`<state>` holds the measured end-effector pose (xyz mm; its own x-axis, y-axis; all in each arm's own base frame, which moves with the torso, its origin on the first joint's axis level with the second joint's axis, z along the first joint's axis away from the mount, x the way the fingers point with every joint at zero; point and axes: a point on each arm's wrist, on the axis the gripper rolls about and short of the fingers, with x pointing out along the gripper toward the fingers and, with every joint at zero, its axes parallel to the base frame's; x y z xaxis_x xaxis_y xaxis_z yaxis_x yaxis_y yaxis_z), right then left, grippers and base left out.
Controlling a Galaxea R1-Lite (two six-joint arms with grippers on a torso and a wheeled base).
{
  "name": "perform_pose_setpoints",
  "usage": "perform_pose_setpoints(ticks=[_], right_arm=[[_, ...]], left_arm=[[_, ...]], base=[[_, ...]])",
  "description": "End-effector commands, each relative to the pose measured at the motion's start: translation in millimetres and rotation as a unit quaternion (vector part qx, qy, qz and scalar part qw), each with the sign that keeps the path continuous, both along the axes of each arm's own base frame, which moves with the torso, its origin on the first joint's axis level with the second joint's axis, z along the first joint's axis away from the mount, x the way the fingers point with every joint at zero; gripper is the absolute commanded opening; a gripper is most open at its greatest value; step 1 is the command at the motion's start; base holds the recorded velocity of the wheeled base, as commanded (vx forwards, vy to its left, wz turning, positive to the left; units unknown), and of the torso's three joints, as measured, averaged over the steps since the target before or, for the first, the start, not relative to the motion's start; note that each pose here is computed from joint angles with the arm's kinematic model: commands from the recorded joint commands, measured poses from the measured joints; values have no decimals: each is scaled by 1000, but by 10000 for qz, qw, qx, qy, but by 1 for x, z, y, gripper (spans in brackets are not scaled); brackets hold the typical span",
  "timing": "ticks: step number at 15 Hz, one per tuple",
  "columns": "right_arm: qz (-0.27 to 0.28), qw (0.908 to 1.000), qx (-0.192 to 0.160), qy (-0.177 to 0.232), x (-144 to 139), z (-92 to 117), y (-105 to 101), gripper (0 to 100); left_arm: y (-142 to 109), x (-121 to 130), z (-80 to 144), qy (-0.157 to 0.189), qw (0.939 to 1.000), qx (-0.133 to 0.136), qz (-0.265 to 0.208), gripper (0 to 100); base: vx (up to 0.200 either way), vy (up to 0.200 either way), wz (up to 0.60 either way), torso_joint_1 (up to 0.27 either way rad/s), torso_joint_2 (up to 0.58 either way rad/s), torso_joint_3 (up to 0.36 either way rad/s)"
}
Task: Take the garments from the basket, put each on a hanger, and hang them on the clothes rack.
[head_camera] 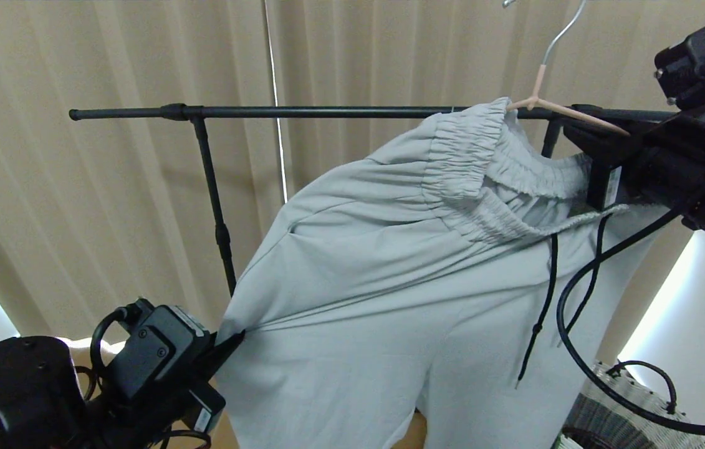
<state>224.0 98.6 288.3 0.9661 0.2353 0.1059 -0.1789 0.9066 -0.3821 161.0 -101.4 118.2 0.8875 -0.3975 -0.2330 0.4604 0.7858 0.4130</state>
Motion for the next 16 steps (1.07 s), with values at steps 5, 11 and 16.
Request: perform_pose_setpoints(ticks=[5,11,16], right_arm=[[-272,9994,81,-194,6,19,-12,0],[-272,9995,56,-139,6,25,-12,0],[-273,9996,7,-41,6,22,-12,0]], left_arm=[[17,-8,42,340,9989,-107,305,0],[20,7,52,242,9979,-106,587,0],[17,1,57,197,9991,-272,271,0]], base=[[0,0,0,0,0,0],[0,0,0,0,0,0],[0,0,0,0,0,0]])
